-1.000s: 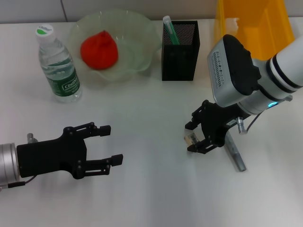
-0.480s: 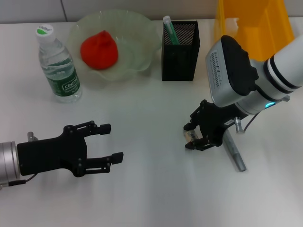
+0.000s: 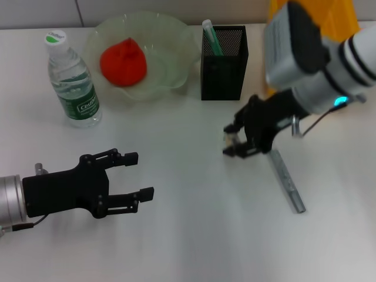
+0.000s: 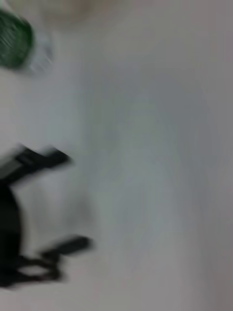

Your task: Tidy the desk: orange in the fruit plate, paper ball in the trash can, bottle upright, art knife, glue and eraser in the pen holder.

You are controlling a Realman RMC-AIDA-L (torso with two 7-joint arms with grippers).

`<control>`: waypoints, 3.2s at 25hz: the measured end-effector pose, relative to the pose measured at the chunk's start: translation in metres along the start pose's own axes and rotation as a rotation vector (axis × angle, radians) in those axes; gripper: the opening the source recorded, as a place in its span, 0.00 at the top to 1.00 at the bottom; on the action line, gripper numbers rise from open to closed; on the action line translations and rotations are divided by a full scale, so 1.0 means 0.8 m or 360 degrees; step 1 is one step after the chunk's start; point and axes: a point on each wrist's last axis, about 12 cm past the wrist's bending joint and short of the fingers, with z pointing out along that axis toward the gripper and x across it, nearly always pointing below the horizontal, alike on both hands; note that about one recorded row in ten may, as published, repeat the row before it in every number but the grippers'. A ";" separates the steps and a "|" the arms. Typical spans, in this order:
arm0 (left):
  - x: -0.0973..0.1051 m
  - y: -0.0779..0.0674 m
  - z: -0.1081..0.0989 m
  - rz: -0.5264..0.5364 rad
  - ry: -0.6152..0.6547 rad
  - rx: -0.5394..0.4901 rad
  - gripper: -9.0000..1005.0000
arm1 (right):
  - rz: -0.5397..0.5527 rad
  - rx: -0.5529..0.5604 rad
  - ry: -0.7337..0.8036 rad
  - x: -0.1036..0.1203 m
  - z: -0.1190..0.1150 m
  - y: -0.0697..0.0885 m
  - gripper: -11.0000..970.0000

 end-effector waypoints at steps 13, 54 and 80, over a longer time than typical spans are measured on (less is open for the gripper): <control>0.001 -0.001 0.006 -0.0002 0.0002 -0.0003 0.16 | 0.0522 0.0573 -0.0432 -0.019 -0.098 -0.047 0.55; 0.001 -0.001 0.004 0.0009 0.0020 0.0008 0.16 | 0.1135 0.0417 -0.0170 -0.045 -0.100 -0.035 0.29; 0.001 0.000 0.003 0.0011 0.0024 0.0003 0.16 | 0.1190 0.0183 0.0696 -0.002 -0.021 0.016 0.33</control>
